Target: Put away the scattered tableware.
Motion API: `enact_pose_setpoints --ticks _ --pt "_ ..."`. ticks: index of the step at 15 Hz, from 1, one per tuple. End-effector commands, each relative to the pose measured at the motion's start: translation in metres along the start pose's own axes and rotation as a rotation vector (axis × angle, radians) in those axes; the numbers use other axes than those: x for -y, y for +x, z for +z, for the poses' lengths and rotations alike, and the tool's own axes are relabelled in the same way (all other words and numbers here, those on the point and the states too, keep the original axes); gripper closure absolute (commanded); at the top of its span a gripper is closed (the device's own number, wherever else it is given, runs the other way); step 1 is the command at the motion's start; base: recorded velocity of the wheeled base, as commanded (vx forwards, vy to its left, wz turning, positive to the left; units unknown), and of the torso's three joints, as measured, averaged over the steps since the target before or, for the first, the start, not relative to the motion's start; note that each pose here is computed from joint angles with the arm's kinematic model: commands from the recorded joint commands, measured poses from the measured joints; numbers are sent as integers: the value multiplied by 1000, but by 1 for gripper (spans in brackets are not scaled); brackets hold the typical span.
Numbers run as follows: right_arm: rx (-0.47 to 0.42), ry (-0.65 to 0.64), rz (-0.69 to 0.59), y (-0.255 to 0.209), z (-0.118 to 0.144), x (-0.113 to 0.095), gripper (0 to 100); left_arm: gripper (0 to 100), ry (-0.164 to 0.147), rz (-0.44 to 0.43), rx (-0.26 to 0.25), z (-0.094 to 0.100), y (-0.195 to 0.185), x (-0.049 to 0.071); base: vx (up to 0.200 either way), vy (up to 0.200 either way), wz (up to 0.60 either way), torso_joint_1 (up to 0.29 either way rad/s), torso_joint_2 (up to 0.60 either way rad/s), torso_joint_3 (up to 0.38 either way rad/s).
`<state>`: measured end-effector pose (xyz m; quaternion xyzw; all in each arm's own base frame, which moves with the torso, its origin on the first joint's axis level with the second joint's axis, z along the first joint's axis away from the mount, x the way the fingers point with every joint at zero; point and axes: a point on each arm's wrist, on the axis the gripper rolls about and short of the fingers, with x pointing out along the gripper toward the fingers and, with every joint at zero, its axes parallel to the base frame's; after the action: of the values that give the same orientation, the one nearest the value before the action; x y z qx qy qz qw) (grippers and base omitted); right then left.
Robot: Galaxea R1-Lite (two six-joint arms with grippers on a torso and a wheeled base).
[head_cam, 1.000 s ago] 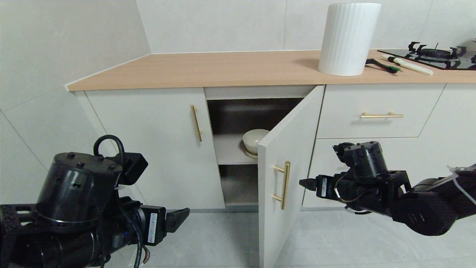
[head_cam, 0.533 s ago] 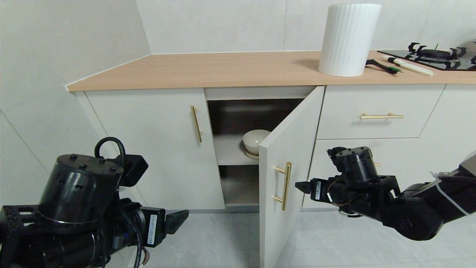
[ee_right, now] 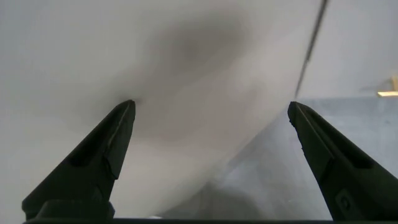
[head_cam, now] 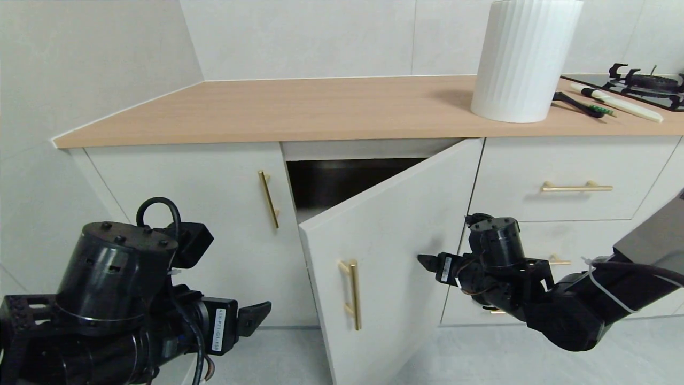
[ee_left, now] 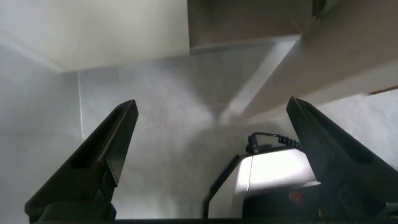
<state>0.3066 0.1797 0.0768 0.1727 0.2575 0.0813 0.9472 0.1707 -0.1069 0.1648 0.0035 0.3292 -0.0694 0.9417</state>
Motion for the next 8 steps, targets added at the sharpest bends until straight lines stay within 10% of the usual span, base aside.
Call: enact_pose_setpoints --ticks 1,8 --pt "11 27 6 4 2 -3 0 0 0 3 -1 0 1 0 0 0 0 0 0 0" --pt "109 152 -49 24 14 -10 0 0 -4 7 11 2 -1 0 0 0 0 0 0 0"
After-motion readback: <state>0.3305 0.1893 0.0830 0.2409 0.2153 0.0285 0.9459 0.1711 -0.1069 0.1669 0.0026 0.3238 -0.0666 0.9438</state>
